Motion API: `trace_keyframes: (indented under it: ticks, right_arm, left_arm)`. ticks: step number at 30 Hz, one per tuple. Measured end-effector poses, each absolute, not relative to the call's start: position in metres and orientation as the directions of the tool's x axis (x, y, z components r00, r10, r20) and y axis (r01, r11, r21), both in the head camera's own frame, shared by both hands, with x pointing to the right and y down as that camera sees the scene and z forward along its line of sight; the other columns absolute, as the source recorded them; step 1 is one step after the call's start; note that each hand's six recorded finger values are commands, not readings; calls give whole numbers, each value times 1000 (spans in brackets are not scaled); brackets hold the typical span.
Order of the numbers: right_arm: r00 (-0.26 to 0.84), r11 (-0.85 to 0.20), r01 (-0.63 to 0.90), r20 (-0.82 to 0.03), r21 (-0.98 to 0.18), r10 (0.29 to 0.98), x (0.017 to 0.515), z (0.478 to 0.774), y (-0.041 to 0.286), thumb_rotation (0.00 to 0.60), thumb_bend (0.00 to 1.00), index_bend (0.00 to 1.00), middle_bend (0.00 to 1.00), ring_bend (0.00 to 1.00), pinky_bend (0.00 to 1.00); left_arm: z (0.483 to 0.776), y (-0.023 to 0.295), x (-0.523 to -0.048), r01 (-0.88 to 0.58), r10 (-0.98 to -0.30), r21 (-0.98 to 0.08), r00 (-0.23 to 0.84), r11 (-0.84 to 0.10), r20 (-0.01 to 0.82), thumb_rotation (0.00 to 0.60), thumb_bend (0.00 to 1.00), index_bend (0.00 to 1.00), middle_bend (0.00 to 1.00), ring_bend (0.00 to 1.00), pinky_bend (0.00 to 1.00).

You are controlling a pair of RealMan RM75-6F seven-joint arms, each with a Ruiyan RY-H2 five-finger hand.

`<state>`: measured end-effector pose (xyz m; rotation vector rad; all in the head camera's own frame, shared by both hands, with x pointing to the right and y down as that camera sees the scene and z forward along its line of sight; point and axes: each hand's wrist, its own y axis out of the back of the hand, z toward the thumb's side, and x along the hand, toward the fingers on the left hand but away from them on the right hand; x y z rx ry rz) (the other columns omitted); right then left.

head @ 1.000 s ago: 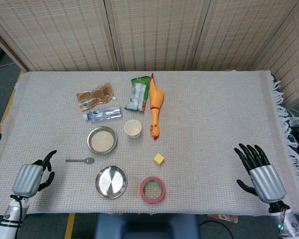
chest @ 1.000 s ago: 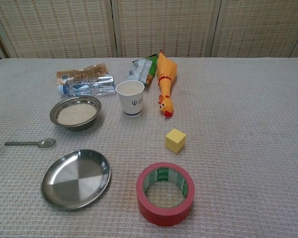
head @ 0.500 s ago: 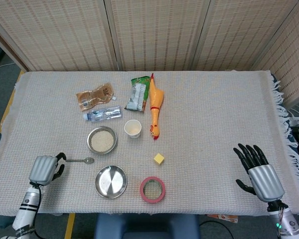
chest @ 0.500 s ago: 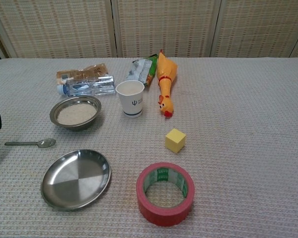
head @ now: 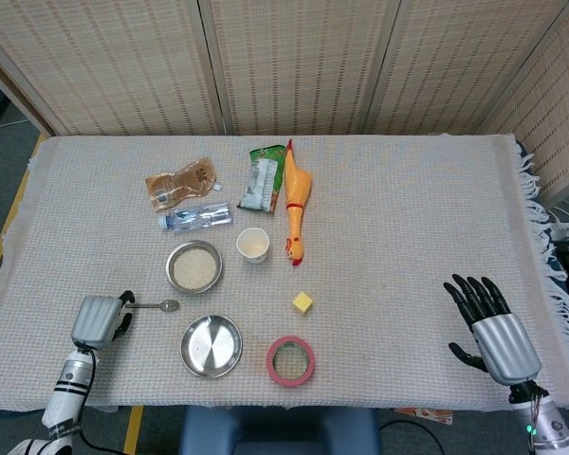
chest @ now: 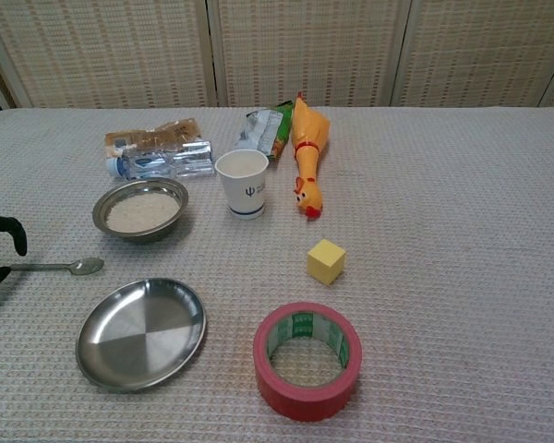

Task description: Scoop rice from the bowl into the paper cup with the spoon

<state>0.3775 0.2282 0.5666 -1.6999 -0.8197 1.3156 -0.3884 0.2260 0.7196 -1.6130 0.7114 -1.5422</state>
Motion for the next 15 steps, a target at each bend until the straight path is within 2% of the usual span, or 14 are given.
trace_keyframes:
  ticks: [15]
  right_arm:
    - [231,-479,-2,-467,-878,854,379,569,230,600,98,0,0,0,0]
  left_arm:
    - [737,226,-379,198,-843,-846,126,-494,522,600,407,428,1000,1000,1000]
